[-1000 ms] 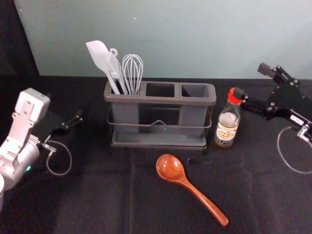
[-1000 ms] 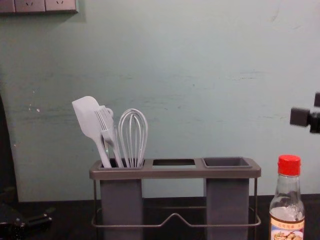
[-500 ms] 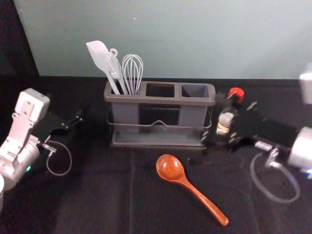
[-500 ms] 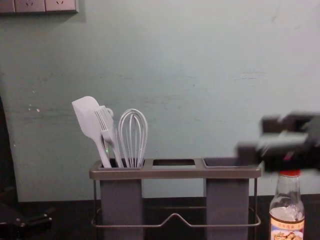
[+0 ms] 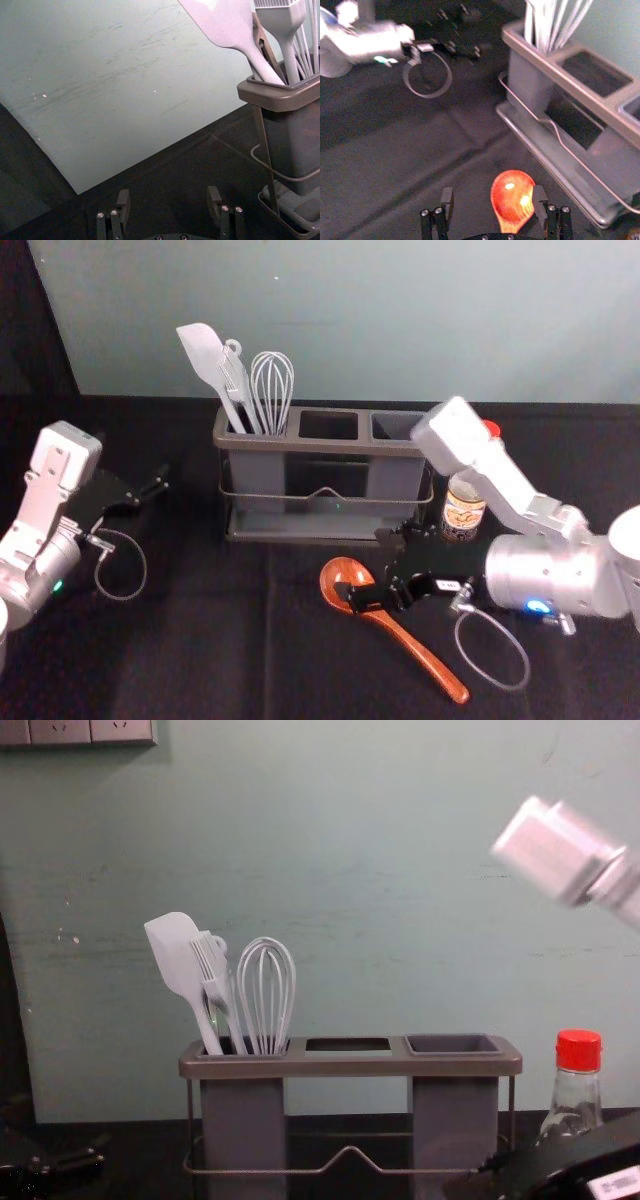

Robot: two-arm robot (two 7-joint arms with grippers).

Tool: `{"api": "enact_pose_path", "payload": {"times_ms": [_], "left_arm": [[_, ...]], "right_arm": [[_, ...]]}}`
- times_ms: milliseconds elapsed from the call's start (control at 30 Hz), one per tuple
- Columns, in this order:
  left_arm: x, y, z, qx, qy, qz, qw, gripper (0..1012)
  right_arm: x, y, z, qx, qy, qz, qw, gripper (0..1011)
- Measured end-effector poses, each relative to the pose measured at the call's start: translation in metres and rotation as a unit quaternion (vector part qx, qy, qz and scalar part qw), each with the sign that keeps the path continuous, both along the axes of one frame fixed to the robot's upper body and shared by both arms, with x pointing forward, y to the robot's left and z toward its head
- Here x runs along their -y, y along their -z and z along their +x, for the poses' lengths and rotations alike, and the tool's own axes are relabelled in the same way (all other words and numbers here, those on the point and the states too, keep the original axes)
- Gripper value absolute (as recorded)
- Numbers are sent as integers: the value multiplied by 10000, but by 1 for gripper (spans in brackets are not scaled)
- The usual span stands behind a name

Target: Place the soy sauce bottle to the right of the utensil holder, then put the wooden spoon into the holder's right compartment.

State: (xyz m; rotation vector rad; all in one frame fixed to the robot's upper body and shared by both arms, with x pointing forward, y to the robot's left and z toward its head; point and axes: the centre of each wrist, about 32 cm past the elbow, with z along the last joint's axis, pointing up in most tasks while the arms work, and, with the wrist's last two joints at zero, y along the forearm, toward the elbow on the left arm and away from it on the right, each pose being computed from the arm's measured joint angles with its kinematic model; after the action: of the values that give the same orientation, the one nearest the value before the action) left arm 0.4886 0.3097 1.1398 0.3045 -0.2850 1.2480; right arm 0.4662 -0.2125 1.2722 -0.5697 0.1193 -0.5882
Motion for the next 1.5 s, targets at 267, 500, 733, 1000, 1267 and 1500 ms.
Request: {"api": "enact_pose_path", "payload": {"times_ms": [267, 500, 733, 1000, 1267, 1500], "left_arm": [[0, 0, 0, 1, 0, 0, 10000, 1005], [0, 0, 0, 0, 0, 0, 10000, 1005], [0, 0, 0, 0, 0, 0, 10000, 1005], [0, 0, 0, 0, 0, 0, 10000, 1005], [0, 0, 0, 0, 0, 0, 10000, 1005], [0, 0, 0, 0, 0, 0, 10000, 1005]], "right_arm": [[-228, 89, 208, -213, 220, -584, 9978, 1003], [-341, 190, 303, -330, 234, -789, 9961, 1003], [-401, 273, 390, -445, 314, -896, 9945, 1003], [-458, 349, 469, -562, 369, -972, 9930, 1003], [-504, 397, 519, -620, 382, -1028, 9920, 1003], [-531, 436, 547, -676, 392, -1050, 9914, 1003]]}}
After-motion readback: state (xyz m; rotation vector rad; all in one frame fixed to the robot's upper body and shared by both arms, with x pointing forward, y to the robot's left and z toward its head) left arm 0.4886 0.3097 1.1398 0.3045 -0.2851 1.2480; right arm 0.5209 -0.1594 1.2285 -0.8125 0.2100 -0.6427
